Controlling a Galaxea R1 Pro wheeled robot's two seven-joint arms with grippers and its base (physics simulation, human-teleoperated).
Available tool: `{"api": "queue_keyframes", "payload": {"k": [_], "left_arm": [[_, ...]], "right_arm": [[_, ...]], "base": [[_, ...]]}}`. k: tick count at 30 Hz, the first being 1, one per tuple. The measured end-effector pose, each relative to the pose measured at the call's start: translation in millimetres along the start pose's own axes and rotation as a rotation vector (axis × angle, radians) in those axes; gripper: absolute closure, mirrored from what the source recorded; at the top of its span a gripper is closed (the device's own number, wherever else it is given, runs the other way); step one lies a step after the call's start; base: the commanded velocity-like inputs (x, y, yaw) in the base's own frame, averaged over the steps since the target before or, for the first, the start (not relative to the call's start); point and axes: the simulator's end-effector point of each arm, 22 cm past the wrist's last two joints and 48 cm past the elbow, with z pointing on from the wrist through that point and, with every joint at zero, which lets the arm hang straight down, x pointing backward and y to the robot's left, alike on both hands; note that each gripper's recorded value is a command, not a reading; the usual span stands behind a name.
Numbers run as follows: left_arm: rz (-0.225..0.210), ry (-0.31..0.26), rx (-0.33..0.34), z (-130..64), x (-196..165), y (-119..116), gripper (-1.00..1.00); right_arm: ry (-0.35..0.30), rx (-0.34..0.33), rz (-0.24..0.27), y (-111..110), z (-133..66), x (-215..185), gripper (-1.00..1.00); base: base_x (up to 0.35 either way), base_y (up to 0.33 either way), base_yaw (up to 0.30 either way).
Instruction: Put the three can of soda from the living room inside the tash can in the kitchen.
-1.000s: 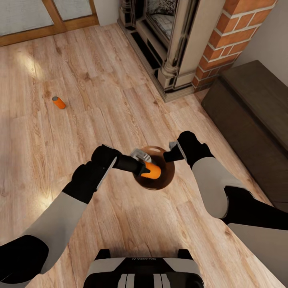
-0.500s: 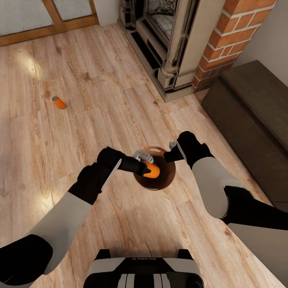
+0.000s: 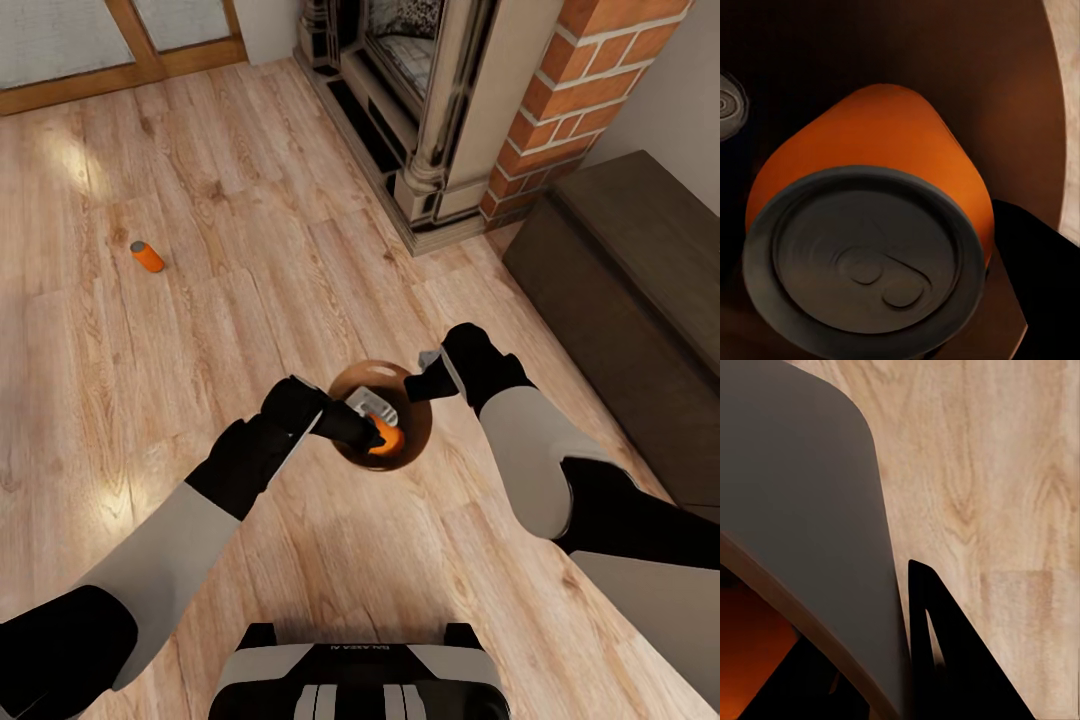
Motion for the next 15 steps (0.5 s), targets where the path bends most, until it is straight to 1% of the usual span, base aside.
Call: {"api": "queue_keyframes", "payload": {"k": [2,4,8,9,10,12,13,15], "left_arm": [[0.002,0.001,0.002,0.8,0,-1,1.0],[-0.007,0.009,0.011,2.4,3,-3,1.0],[-0.008,0.013,0.008,3.5,5,-1,1.0],[-0.009,0.015,0.007,3.7,6,0,-1.0],[-0.018,0.018,0.019,4.2,7,-3,-1.0],[-0.022,0.015,0.025,3.8,6,-4,-1.0],[-0.02,0.017,0.021,4.0,7,-3,-1.0],[-0.02,0.018,0.019,4.1,7,-3,-1.0]], "right_arm": [[0.004,0.003,-0.003,0,0.3,1,1.0],[0.018,0.003,-0.007,0,3.0,5,1.0],[0.019,-0.001,-0.006,1,3.5,5,1.0],[0.02,-0.003,-0.005,2,3.7,6,1.0],[0.01,-0.012,0.003,3,1.7,2,1.0],[-0.049,-0.049,0.034,9,-10.4,-16,1.0],[-0.041,-0.063,0.042,12,-9.5,-15,1.0],[-0.039,-0.058,0.04,11,-9.1,-14,1.0]], "base": [[0.0,0.0,0.0],[0.0,0.0,0.0],[0.0,0.0,0.0],[0.0,0.0,0.0],[0.0,0.0,0.0],[0.0,0.0,0.0],[0.0,0.0,0.0],[0.0,0.0,0.0]]}}
